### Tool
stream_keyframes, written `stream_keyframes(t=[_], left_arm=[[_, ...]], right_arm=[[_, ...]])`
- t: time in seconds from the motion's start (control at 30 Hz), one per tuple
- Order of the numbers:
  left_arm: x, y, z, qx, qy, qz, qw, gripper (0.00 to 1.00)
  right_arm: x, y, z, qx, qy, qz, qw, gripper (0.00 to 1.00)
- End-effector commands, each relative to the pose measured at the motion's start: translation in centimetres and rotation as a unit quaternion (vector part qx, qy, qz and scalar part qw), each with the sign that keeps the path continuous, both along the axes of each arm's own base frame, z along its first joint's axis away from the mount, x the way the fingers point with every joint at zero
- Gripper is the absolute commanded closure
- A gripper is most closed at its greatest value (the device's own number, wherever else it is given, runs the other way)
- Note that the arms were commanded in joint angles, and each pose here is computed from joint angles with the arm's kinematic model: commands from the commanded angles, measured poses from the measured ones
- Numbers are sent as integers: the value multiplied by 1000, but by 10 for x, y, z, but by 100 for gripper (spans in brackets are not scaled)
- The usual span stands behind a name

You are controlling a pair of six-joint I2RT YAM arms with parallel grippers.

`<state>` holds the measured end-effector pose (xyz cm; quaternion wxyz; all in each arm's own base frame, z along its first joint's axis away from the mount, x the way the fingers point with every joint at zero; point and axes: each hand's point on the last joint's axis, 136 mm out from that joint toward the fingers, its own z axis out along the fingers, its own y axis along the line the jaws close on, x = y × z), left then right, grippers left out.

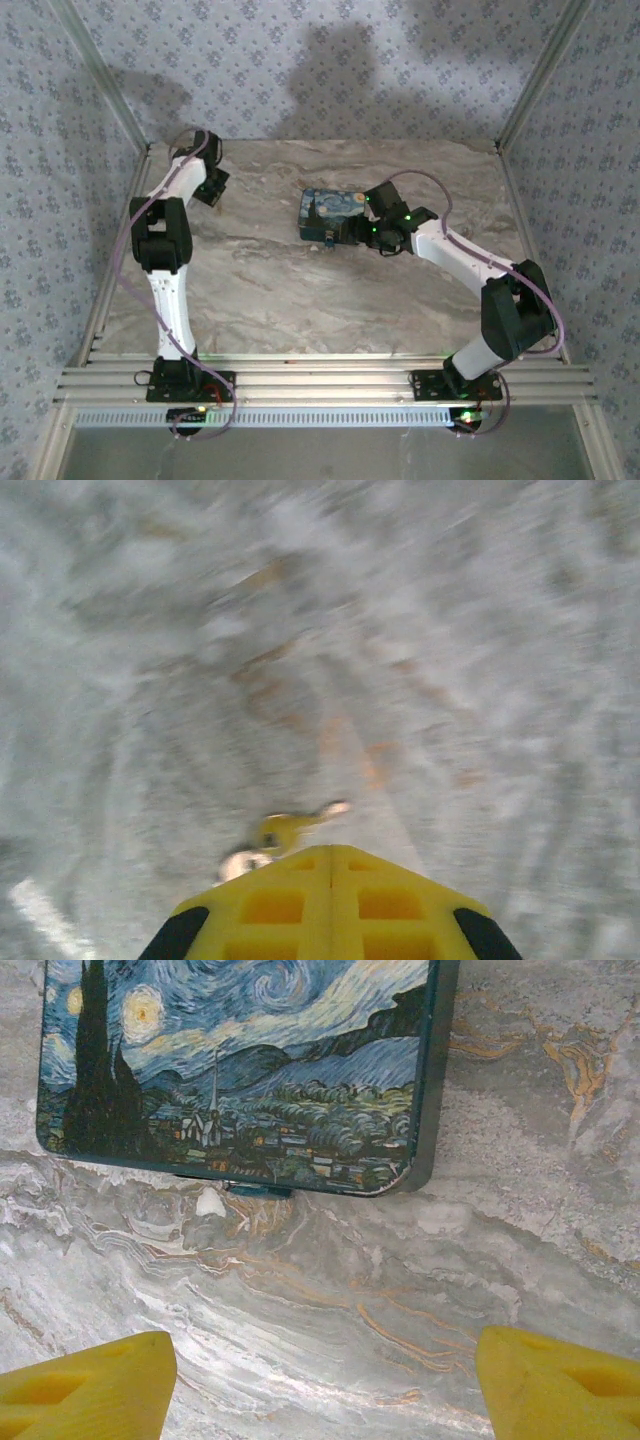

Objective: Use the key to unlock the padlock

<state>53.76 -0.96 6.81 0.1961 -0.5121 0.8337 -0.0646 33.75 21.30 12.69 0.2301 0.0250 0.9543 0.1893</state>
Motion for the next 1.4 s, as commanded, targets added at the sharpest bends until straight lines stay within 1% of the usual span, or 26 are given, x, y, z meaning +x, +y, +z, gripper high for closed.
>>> stream_keyframes(t=[0.0,0.13,0.17,0.27,0.33,0.4,0.57,0.73,0.97,1.0,1.27,1.37], left_arm=[[8,-1,5,-6,2,-20,1000,100],[9,0,6,1,4,-26,1000,100],[7,2,3,3,11,-24,1000,98],[-2,4,-11,-5,35,-25,999,75],[-8,3,-20,-9,48,-30,998,67],[-11,3,-28,-8,61,-36,997,63],[-19,4,-49,-11,88,-45,995,62],[-24,1,-59,-19,101,-54,993,63],[-29,-2,-55,-16,101,-67,992,65],[-36,-1,-60,-15,111,-68,991,65],[-48,-5,-57,-9,114,-87,990,64],[-51,-8,-60,-14,117,-94,989,67]], right_arm=[[-4,-7,2,-8,0,-11,1000,20],[-2,-6,1,-5,1,-12,1000,20],[-1,-5,1,-4,1,-11,1000,20],[-1,-3,1,-2,3,-8,1000,20],[-2,-2,1,-2,3,-8,1000,20],[-3,-2,1,-3,4,-7,1000,20],[-6,-2,3,-5,0,-6,1000,20],[-8,-4,4,-8,-2,-6,1000,20],[-11,-2,7,-1,-1,-14,1000,20],[-12,-1,7,-1,-1,-12,1000,20],[-17,3,8,-5,-4,-8,1000,20],[-19,5,10,-5,-6,-8,1000,20]])
